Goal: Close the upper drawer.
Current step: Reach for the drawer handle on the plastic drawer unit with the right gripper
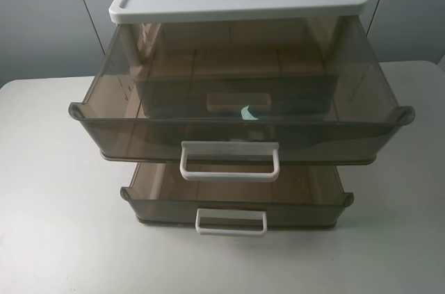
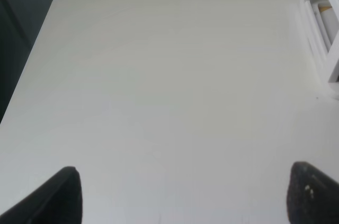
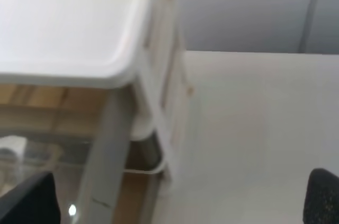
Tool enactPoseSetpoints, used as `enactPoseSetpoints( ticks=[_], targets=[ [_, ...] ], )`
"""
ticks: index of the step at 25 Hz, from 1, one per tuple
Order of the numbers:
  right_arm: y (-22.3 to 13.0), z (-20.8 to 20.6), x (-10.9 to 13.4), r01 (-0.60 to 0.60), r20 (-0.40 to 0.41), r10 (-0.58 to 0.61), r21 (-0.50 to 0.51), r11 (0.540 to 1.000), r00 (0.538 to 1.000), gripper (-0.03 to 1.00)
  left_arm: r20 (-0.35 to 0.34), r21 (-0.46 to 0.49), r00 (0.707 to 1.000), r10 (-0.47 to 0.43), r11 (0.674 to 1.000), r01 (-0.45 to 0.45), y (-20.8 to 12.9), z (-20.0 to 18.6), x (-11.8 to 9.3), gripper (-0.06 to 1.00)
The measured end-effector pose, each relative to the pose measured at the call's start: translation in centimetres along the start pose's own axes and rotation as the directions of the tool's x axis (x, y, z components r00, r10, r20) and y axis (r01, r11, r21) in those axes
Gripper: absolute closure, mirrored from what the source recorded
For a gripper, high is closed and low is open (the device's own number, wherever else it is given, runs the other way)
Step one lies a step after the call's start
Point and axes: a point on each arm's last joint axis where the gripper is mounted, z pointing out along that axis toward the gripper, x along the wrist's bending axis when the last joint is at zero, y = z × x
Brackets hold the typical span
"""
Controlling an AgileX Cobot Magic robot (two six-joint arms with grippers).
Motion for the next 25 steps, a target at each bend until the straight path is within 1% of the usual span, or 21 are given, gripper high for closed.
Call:
enactPoseSetpoints(
  ticks=[1, 4, 6, 8, 11, 14, 18, 20, 21, 23, 25],
  targets=[
    [0.7, 0.9, 0.2, 0.024, -0.032, -0.023, 0.02, 1.0, 0.999, 0.27, 0.0, 0.0, 1.0, 0.0, 1.0, 0.0, 0.0, 0.0, 0.0, 0.2],
    [2.8, 2.7, 1.8, 0.164, -0.131, -0.157, 0.04, 0.986, 0.979, 0.27, 0.0, 0.0, 1.0, 0.0, 1.0, 0.0, 0.0, 0.0, 0.0, 0.2],
    [3.8, 3.5, 3.5, 0.266, -0.204, -0.254, 0.033, 0.963, 0.945, 0.27, 0.0, 0.0, 1.0, 0.0, 1.0, 0.0, 0.0, 0.0, 0.0, 0.2],
    [4.6, 4.4, 5.2, 0.361, -0.257, -0.342, 0.028, 0.932, 0.904, 0.27, 0.0, 0.0, 1.0, 0.0, 1.0, 0.0, 0.0, 0.0, 0.0, 0.2],
    [4.8, 5.6, 8.3, 0.51, -0.34, -0.47, 0.035, 0.859, 0.815, 0.27, 0.0, 0.0, 1.0, 0.0, 1.0, 0.0, 0.0, 0.0, 0.0, 0.2],
    [3.9, 6.9, 11.8, 0.641, -0.435, -0.559, 0.057, 0.766, 0.706, 0.27, 0.0, 0.0, 1.0, 0.0, 1.0, 0.0, 0.0, 0.0, 0.0, 0.2],
    [1.2, 8.0, 16.2, 0.785, -0.552, -0.632, 0.068, 0.615, 0.543, 0.27, 0.0, 0.0, 1.0, 0.0, 1.0, 0.0, 0.0, 0.0, 0.0, 0.2],
    [-0.1, 7.8, 18.1, 0.84, -0.601, -0.659, 0.039, 0.541, 0.452, 0.27, 0.0, 0.0, 1.0, 0.0, 1.0, 0.0, 0.0, 0.0, 0.0, 0.2],
    [-0.6, 7.4, 18.8, 0.856, -0.617, -0.668, 0.018, 0.516, 0.415, 0.27, 0.0, 0.0, 1.0, 0.0, 1.0, 0.0, 0.0, 0.0, 0.0, 0.2],
    [-1.4, 6.8, 19.8, 0.876, -0.642, -0.677, -0.016, 0.482, 0.361, 0.27, 0.0, 0.0, 1.0, 0.0, 1.0, 0.0, 0.0, 0.0, 0.0, 0.2],
    [-2.0, 6.1, 20.6, 0.887, -0.661, -0.68, -0.045, 0.46, 0.319, 0.27, 0.0, 0.0, 1.0, 0.0, 1.0, 0.0, 0.0, 0.0, 0.0, 0.2]
  ],
)
